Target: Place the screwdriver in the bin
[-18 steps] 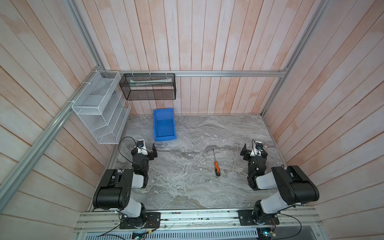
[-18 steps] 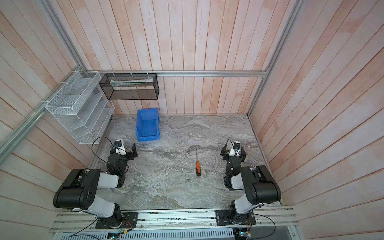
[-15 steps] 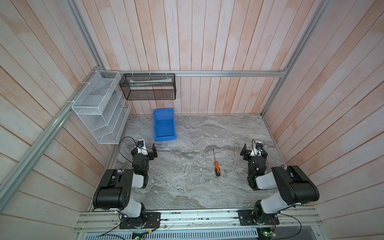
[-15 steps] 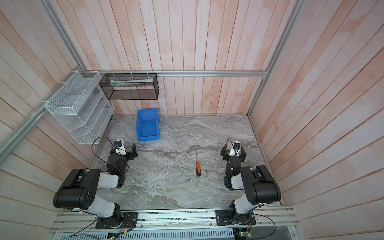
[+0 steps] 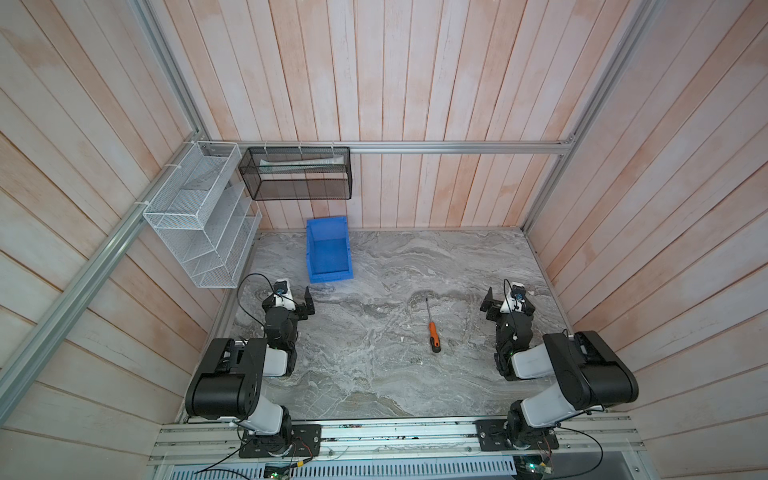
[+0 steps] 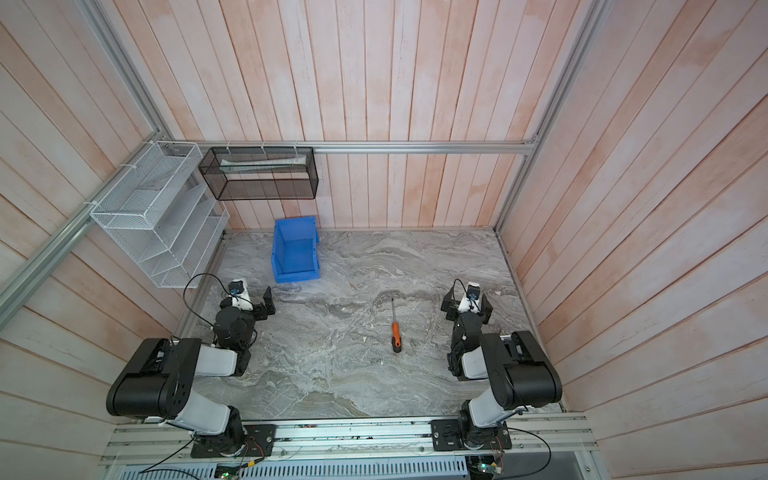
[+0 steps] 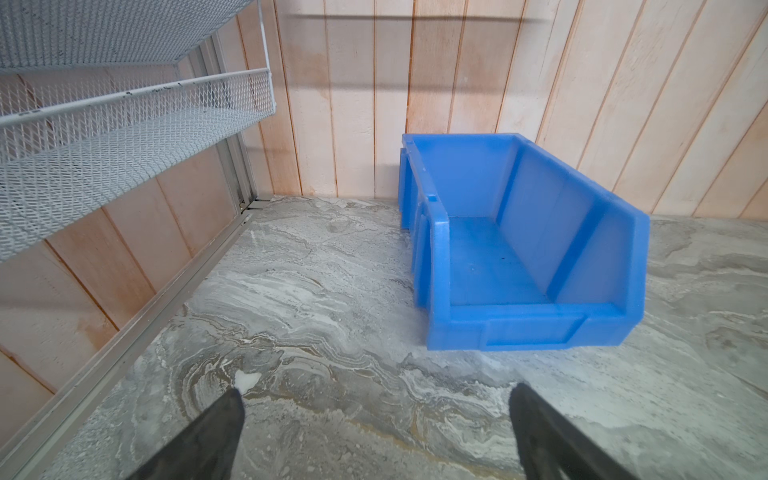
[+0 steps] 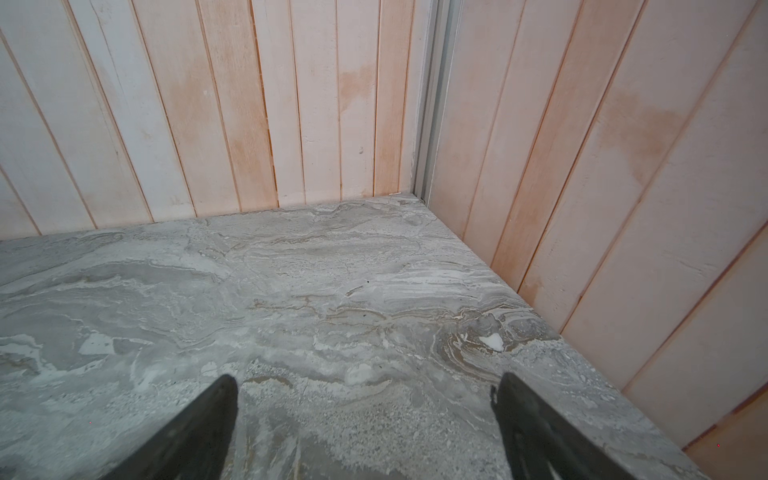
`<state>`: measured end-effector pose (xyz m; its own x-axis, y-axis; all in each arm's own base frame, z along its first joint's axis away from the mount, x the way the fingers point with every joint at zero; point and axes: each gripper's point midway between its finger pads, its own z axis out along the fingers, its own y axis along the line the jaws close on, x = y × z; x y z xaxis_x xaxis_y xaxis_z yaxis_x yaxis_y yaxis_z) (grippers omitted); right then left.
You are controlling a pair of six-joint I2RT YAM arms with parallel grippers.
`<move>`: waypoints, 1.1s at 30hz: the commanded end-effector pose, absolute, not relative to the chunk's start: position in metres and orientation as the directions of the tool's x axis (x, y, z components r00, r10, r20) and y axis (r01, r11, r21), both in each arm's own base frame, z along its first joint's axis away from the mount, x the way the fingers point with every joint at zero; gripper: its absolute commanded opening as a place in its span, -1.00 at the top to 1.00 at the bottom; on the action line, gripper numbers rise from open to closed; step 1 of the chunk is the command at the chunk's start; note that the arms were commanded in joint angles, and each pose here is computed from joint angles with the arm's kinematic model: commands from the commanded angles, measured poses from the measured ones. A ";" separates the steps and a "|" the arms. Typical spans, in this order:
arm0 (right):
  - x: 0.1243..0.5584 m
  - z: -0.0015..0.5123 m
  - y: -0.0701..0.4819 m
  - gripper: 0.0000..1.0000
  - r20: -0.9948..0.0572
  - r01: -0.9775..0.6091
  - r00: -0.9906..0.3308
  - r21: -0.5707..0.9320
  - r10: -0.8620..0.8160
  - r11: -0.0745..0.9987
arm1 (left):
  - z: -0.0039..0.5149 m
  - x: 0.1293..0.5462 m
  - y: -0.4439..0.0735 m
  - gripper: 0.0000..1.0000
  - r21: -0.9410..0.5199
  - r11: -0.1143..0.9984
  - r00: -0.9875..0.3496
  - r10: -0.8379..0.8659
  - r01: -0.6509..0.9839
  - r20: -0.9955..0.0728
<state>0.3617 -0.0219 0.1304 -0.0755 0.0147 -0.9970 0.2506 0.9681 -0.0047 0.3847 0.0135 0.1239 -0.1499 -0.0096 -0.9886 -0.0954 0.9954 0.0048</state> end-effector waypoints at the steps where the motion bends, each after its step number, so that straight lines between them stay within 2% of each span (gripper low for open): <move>1: 0.368 0.132 -0.022 -0.96 -0.996 0.227 -0.076 0.017 0.036 0.974 | 0.129 0.388 0.013 -1.00 -0.007 0.996 -0.137 -0.019 -0.088 -0.990; 18: 0.358 0.145 -0.021 -0.95 -0.999 0.272 -0.037 -0.004 0.006 0.962 | 0.129 0.389 0.016 -1.00 -0.038 0.997 -0.142 -0.046 -0.061 -0.989; 20: 0.354 0.157 -0.035 -0.96 -0.999 0.399 -0.031 0.002 0.015 0.917 | 0.129 0.389 0.016 -1.00 -0.039 0.997 -0.140 -0.047 -0.059 -0.989; 22: 0.361 0.170 -0.039 -0.96 -0.996 0.445 -0.079 0.002 0.042 0.896 | 0.130 0.387 0.015 -1.00 -0.041 0.998 -0.135 -0.049 -0.057 -0.990; 25: 0.376 0.211 -0.038 -0.96 -0.990 0.458 -0.041 0.101 0.135 0.883 | 0.142 0.387 0.030 -1.00 -0.057 0.988 -0.106 -0.073 -0.145 -0.992; 28: 0.384 0.220 -0.037 -0.95 -0.949 0.483 -0.032 0.259 0.312 0.836 | 0.153 0.393 0.042 -1.00 -0.026 0.976 -0.210 -0.072 -0.216 -0.975; 30: 0.390 0.217 -0.020 -0.95 -0.921 0.416 -0.088 0.312 0.379 0.854 | 0.172 0.390 0.035 -1.00 -0.032 0.984 -0.193 -0.067 -0.176 -0.979; 33: 0.395 0.214 0.011 -0.96 -0.889 0.278 -0.139 0.387 0.436 0.879 | 0.195 0.380 0.021 -1.00 -0.146 0.978 -0.205 -0.175 -0.149 -0.963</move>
<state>0.3977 -0.0148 0.2647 0.0609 0.3421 -0.9377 0.3233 0.8821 0.3427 0.3904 0.0279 0.2055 -0.0890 -0.0879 -0.9921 -0.1438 0.9868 -0.0746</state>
